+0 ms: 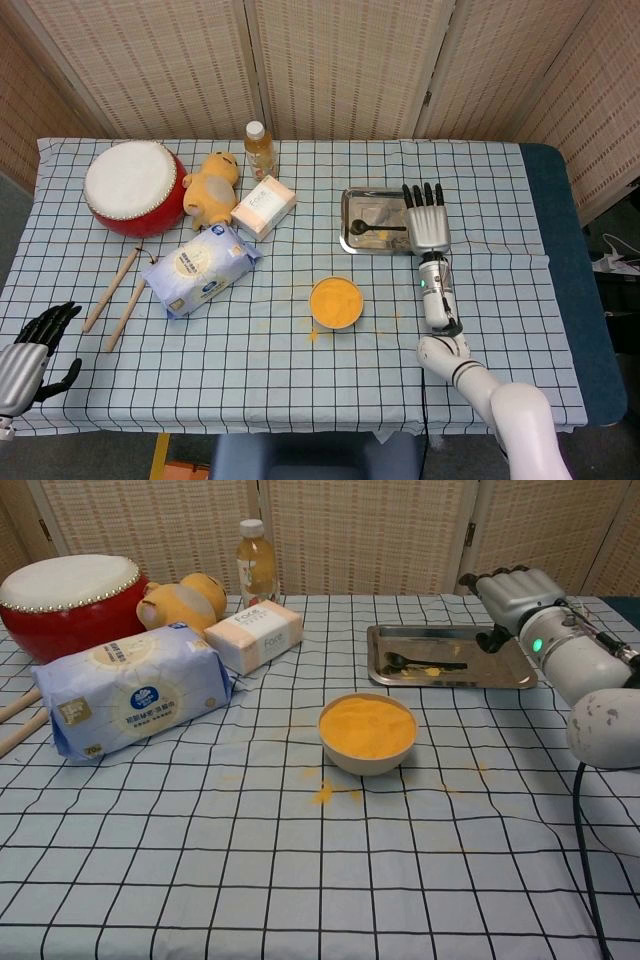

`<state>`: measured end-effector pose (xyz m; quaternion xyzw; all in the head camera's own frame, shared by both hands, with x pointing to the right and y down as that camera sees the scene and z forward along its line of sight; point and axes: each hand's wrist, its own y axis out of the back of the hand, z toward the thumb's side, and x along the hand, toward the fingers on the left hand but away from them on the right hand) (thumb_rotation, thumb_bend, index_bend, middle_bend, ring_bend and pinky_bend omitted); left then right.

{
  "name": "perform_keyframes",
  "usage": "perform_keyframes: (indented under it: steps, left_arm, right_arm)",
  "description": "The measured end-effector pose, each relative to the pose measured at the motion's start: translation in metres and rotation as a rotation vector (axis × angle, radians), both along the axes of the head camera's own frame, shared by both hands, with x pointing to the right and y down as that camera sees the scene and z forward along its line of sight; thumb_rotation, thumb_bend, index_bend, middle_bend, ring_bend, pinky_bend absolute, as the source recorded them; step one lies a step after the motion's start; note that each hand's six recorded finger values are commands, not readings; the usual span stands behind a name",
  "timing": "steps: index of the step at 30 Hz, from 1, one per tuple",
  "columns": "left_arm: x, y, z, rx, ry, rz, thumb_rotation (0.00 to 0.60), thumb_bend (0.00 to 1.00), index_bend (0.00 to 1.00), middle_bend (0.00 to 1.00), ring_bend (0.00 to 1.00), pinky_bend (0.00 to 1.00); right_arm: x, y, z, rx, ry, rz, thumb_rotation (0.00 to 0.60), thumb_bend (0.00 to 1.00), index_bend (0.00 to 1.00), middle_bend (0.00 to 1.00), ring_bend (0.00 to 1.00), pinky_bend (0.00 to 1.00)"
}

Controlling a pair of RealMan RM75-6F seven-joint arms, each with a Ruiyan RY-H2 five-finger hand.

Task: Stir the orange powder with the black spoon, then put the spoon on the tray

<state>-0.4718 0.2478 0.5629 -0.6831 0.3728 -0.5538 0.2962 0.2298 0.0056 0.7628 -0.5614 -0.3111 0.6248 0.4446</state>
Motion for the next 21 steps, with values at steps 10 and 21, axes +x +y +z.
perform_keyframes:
  steps: [10,21]
  left_arm:
    - [-0.001,-0.001,-0.004,0.042,-0.033,-0.012,0.600,0.46,0.00,0.01,0.00,0.12]
    - [0.001,-0.004,-0.009,0.186,-0.128,-0.007,0.600,0.46,0.00,0.00,0.00,0.12]
  right_arm:
    - [0.010,0.065,-0.079,0.027,-0.235,-0.074,0.600,0.39,0.00,0.01,0.00,0.00]
    - [0.128,0.195,-0.172,0.016,-0.175,0.077,0.600,0.39,0.00,0.00,0.00,0.00]
